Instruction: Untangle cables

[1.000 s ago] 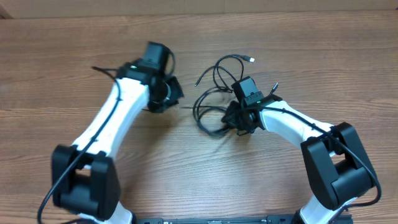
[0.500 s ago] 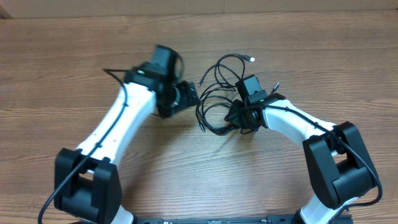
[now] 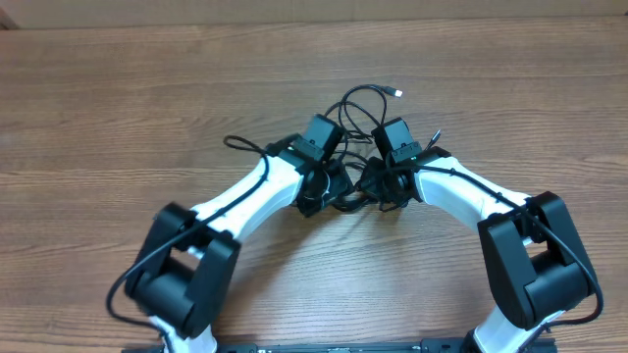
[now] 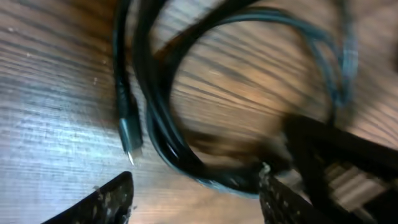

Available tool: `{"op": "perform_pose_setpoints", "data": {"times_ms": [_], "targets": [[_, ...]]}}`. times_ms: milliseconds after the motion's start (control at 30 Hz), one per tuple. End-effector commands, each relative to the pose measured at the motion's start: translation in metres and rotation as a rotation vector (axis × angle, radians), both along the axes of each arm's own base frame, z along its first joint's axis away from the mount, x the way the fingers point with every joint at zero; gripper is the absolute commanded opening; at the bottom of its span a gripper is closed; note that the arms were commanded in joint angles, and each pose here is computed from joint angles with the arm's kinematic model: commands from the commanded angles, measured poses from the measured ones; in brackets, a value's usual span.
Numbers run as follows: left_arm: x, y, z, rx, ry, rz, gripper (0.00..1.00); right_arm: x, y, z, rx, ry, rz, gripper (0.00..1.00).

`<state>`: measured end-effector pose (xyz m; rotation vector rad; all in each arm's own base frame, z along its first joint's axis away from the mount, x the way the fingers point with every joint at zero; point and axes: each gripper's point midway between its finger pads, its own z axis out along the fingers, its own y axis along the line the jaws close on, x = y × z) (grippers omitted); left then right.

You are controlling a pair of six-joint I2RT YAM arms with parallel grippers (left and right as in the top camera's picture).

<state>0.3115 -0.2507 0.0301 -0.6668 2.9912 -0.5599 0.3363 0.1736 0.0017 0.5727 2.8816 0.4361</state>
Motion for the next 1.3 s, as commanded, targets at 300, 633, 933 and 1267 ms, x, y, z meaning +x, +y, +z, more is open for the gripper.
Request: {"op": "perform_pose_setpoints", "data": {"times_ms": [300, 633, 933, 1267], "targets": [[0.007, 0.003, -0.027, 0.025, 0.026, 0.083, 0.33, 0.008, 0.004, 0.013, 0.019, -0.039, 0.007, 0.04], [0.007, 0.016, -0.027, 0.041, 0.051, 0.106, 0.04, 0.007, 0.003, 0.012, 0.016, -0.033, 0.007, 0.04], [0.035, 0.042, 0.034, -0.125, -0.091, -0.038, 0.04, 0.006, -0.004, 0.011, 0.01, -0.017, -0.015, 0.04], [0.046, 0.099, 0.068, -0.19, -0.146, -0.031, 0.72, 0.007, -0.007, 0.011, 0.01, -0.014, -0.022, 0.04]]}}
